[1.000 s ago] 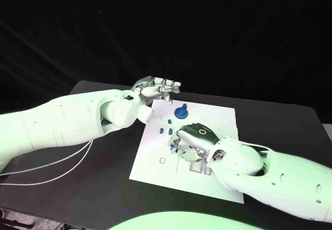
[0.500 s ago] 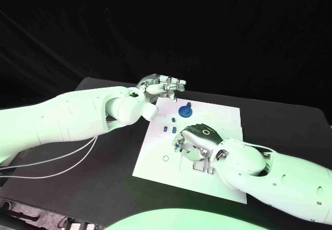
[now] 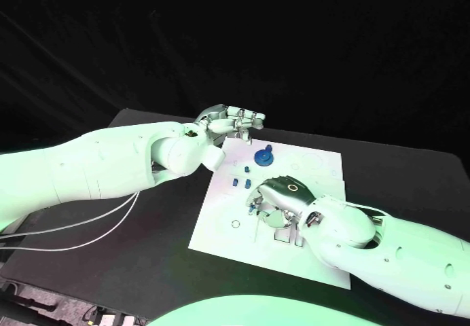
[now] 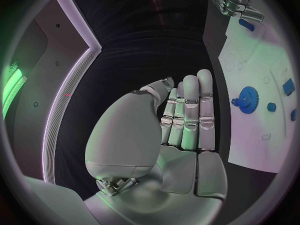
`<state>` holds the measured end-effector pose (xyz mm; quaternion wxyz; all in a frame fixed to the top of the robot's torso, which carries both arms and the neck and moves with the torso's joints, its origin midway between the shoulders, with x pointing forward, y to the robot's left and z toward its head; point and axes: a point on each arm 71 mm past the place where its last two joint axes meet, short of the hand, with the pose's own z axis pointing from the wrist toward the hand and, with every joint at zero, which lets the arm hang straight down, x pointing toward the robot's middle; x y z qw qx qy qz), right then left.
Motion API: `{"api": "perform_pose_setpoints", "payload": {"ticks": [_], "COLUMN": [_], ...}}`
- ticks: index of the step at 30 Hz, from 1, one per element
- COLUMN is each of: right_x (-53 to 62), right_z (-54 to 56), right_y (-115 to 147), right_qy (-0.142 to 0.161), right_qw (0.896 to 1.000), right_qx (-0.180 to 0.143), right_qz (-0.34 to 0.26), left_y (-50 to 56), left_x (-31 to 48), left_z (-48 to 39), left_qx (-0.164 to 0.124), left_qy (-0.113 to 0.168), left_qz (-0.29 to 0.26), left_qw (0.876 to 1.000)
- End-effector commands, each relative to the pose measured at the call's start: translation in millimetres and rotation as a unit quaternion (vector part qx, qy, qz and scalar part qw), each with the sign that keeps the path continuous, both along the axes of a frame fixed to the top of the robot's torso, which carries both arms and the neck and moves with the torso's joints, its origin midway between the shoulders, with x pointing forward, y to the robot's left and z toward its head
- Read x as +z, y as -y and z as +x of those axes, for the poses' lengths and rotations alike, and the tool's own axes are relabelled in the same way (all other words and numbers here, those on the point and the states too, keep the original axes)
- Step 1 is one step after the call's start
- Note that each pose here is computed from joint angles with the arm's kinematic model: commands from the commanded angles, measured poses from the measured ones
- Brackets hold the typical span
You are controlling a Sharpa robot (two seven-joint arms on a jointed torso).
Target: Assemble the parts on the task board
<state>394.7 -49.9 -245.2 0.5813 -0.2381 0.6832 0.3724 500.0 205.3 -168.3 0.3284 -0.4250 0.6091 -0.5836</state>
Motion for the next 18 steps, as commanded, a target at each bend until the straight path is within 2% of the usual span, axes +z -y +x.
{"api": "perform_pose_setpoints", "payload": {"ticks": [1, 18], "right_x": [-1.3, -3.8], "right_z": [-0.7, -1.6], "right_y": [-0.6, 1.3], "right_qy": [0.002, -0.005], "right_qw": [1.0, 1.0], "right_qx": [0.007, 0.007], "right_qz": [-0.006, -0.011], "left_y": [1.9, 0.8], "left_x": [1.0, 1.0], "left_z": [-0.9, -1.3], "left_qx": [-0.01, -0.011], "left_qy": [0.001, -0.001], "left_qz": [-0.006, -0.006], "left_qw": [1.0, 1.0]}}
